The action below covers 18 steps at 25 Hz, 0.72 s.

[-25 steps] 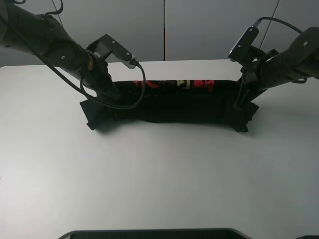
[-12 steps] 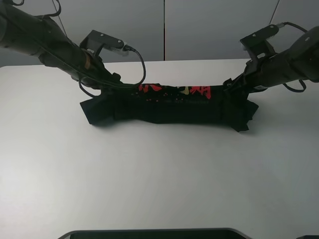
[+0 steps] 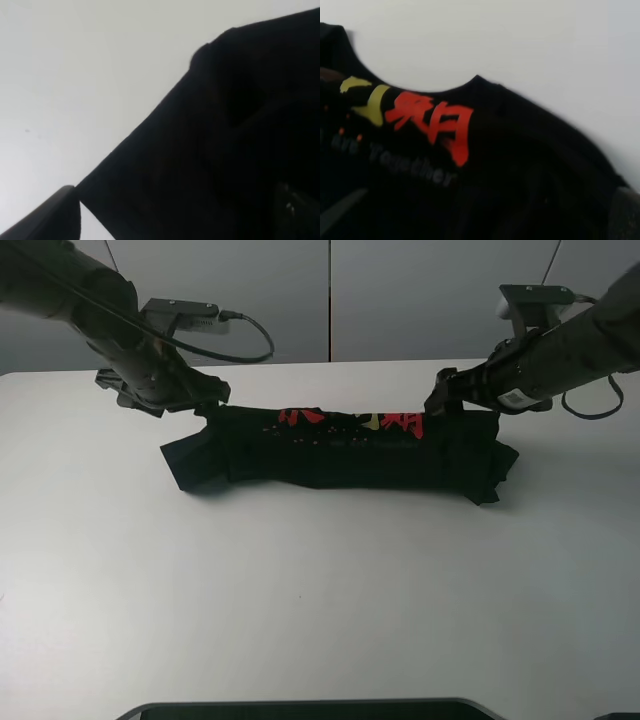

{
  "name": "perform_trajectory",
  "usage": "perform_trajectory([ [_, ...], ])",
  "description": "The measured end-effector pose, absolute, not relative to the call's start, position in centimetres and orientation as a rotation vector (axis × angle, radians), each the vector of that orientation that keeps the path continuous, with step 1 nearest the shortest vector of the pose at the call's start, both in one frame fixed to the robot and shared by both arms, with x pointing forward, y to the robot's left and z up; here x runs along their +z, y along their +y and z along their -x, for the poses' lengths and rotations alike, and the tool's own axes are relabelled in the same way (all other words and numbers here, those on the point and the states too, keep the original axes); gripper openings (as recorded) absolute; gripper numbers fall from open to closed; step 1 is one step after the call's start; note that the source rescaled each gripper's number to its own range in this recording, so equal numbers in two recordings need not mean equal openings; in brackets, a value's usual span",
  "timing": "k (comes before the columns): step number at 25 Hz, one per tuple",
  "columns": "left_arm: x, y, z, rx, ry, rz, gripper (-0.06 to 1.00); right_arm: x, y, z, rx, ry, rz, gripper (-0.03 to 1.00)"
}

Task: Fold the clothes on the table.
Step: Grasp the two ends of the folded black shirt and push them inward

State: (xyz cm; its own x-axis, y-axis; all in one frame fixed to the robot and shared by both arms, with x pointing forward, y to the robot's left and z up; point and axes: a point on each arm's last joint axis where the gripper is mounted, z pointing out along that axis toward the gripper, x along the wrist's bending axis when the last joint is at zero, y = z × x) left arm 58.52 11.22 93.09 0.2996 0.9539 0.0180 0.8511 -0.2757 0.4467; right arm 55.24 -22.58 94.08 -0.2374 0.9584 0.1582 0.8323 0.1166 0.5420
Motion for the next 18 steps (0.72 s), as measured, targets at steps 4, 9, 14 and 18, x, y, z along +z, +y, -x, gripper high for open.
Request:
perform_trajectory([
  [4,93.0,12.4,-59.1,0.333,1.652,-2.199,0.99,94.2,-23.7,-55.8,0.594,2.164,-1.917,1.00],
  [9,93.0,12.5,-59.1,0.247,1.646,-2.181,0.99,95.1,-24.3,-56.5,0.457,2.126,-1.983,1.00],
  [14,93.0,12.2,-59.0,0.214,1.621,-2.180,0.99,94.8,-24.2,-56.9,0.420,2.098,-2.068,1.00],
  [18,92.9,12.1,-59.0,0.207,1.602,-2.195,0.99,93.6,-24.2,-57.3,0.359,2.121,-2.099,1.00],
])
